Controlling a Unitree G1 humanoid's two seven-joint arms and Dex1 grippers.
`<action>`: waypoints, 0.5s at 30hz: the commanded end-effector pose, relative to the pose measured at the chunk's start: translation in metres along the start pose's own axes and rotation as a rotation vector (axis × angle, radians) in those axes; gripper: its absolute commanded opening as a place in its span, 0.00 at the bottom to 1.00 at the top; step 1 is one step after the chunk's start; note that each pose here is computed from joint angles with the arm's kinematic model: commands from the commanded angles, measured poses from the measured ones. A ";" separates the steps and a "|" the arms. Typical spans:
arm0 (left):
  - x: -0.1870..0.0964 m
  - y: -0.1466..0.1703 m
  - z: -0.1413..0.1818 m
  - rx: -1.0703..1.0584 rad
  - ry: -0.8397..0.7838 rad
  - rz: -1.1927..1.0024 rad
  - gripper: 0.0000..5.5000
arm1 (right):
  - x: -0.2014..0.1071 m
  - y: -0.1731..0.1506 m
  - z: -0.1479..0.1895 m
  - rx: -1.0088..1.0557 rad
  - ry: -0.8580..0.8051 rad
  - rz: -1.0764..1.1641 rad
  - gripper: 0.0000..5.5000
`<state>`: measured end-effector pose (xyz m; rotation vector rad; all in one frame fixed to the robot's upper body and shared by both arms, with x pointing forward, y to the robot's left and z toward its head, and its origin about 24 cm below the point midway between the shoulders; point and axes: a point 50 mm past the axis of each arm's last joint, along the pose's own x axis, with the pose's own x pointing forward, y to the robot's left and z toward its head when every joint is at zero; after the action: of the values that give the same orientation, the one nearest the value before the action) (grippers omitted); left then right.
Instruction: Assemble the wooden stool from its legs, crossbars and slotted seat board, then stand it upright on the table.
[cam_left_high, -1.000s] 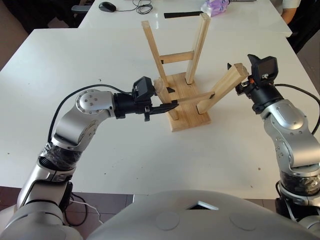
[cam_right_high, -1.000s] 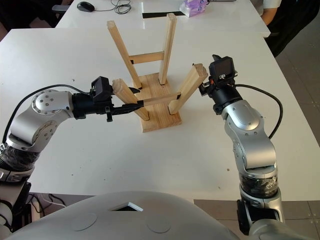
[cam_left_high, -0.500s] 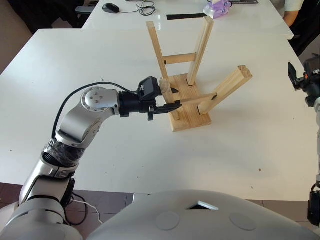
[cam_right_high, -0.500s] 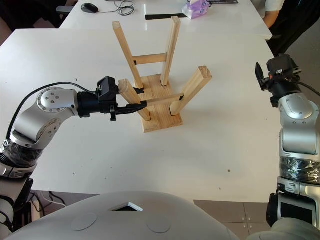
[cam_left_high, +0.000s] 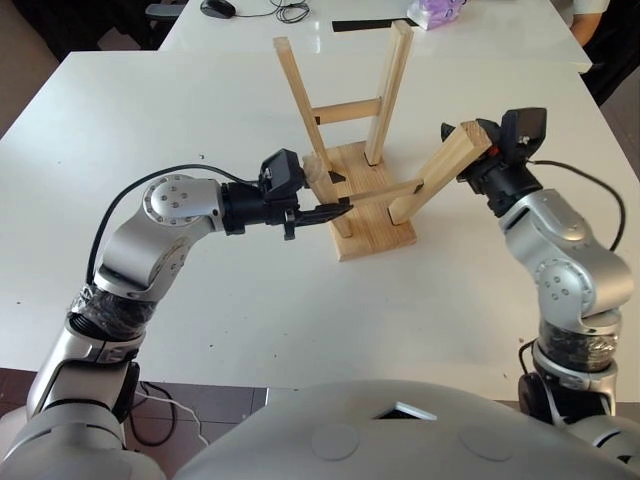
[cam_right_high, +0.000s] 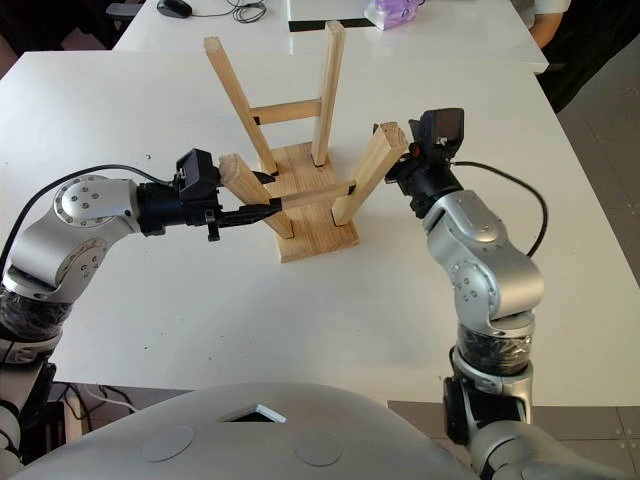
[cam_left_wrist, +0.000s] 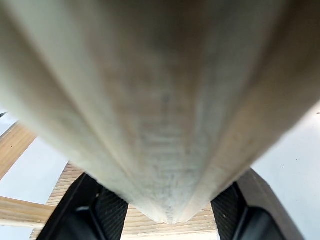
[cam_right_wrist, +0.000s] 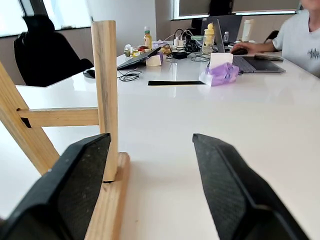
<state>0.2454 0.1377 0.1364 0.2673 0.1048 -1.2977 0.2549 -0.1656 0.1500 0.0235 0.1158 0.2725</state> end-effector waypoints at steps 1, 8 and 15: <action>0.014 -0.030 -0.060 -0.228 0.261 -0.076 0.38 | -0.003 0.020 0.030 -0.120 -0.114 0.226 0.55; 0.016 -0.031 -0.054 -0.265 0.218 -0.093 0.44 | -0.001 0.008 0.027 -0.159 -0.117 0.185 0.55; 0.017 -0.027 -0.054 -0.273 0.232 -0.066 0.66 | 0.000 0.007 0.023 -0.166 -0.124 0.186 0.55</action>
<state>0.2217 0.1286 0.0742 0.1514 0.5123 -1.3339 0.2561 -0.1606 0.1681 -0.1062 -0.0025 0.4489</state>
